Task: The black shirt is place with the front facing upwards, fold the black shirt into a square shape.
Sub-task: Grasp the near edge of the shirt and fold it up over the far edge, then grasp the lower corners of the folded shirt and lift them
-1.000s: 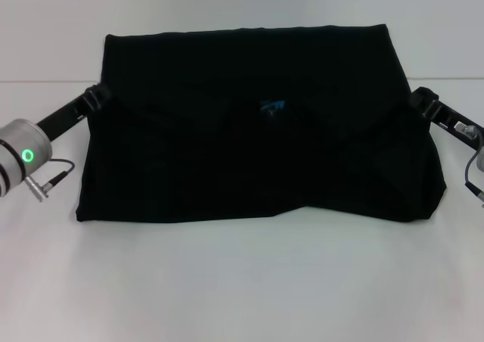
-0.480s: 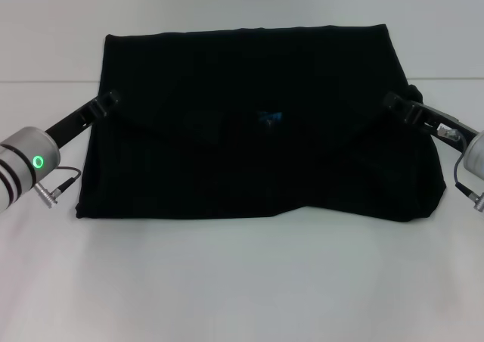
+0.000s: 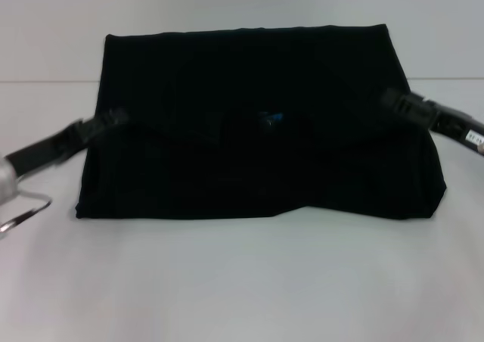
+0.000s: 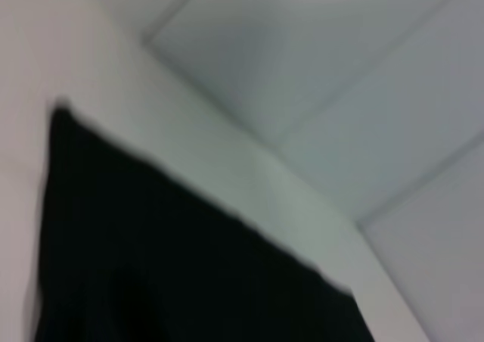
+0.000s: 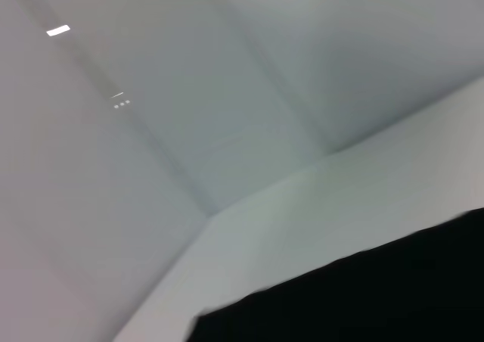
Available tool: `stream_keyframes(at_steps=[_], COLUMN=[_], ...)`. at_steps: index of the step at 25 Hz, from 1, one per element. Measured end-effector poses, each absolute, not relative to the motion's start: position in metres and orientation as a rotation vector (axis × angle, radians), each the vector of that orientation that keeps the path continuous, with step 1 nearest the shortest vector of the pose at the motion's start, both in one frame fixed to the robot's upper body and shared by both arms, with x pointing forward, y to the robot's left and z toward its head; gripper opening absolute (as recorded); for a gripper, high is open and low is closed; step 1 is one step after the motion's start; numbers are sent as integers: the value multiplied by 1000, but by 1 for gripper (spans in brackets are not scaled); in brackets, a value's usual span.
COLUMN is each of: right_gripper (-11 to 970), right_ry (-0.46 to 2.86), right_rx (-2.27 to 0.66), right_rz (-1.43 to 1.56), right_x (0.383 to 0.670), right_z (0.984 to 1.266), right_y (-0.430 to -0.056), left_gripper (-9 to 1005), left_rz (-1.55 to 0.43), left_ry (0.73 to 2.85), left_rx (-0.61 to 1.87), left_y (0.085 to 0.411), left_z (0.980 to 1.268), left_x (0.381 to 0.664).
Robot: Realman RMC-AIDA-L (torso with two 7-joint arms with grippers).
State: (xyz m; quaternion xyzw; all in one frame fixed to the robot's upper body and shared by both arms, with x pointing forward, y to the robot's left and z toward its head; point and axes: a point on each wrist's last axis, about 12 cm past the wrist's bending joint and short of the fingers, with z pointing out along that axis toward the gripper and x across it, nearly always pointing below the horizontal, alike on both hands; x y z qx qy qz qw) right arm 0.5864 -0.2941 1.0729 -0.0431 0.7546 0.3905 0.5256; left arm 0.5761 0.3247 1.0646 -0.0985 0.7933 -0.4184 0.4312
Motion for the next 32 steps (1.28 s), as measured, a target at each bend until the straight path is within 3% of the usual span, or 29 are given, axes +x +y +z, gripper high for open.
stream_keyframes(at_steps=[4, 7, 12, 22, 32], right_gripper=[752, 866, 901, 899, 898], right_ry=[1840, 1876, 1901, 1924, 1926], right_rx=[-416, -578, -680, -736, -732], right_rz=[1002, 1015, 1007, 1018, 1033], right_x=[567, 557, 548, 544, 543], right_z=[1077, 1074, 1064, 1056, 1054], right_y=[-290, -285, -278, -263, -259], left_gripper=[847, 874, 919, 904, 890], left_rz=[-1119, -1085, -1000, -876, -873], left_ry=[2130, 2233, 2296, 2350, 2348], left_rx=[-200, -165, -100, -85, -30], left_y=[351, 361, 363, 362, 348], left_z=[1072, 1075, 1077, 1069, 1064], left_x=[561, 557, 560, 566, 569])
